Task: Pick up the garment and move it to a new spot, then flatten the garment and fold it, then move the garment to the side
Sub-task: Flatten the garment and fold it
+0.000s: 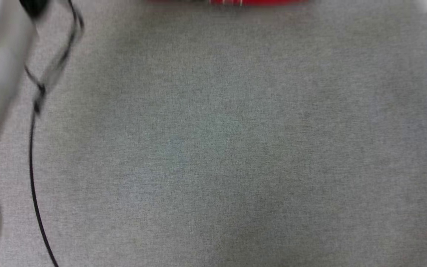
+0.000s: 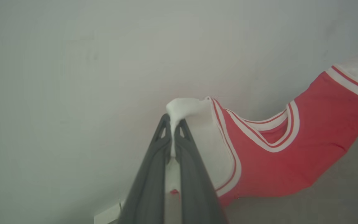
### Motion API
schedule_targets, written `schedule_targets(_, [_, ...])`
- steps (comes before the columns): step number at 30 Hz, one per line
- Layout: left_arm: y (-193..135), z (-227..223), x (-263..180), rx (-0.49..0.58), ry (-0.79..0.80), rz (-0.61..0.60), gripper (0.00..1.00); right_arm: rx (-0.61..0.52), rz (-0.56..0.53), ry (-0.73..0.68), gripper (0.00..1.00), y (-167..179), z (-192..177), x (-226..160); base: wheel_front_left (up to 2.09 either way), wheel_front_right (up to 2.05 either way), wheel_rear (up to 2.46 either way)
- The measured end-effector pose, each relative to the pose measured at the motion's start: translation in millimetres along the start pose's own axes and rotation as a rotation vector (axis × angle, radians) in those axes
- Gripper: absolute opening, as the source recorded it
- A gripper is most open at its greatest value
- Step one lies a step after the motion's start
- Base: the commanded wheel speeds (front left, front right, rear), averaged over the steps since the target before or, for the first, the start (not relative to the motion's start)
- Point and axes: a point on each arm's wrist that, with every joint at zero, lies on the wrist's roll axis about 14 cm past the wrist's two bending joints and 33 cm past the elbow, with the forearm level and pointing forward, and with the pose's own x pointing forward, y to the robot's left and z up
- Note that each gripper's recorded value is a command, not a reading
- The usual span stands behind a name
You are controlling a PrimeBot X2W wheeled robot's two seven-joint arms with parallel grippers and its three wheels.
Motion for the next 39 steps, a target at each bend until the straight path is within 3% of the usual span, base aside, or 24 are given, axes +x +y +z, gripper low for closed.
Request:
schedule_targets(11, [-61.7, -126.5, -99.1, -0.203, 0.19, -0.054, 0.0, 0.13, 0.188, 0.128, 0.0, 91.8, -90.4, -70.4, 0.0, 0.0, 0.0])
schedule_targets(18, [-78.7, -166.1, -189.6, -0.32, 0.292, 0.007, 0.0, 0.206, 0.202, 0.215, 0.0, 108.3, -129.1, -146.7, 0.0, 0.0, 0.0])
schedule_targets(26, [-96.0, -188.2, -284.5, -0.339, 0.399, 0.05, 0.0, 0.257, 0.188, 0.303, 0.0, 120.4, -160.0, -231.4, 0.0, 0.0, 0.0])
schedule_targets(39, [-127.4, -198.6, -394.8, -0.392, 0.54, 0.112, 0.0, 0.402, 0.128, 0.436, 0.0, 129.5, -195.3, -341.9, 0.0, 0.0, 0.0])
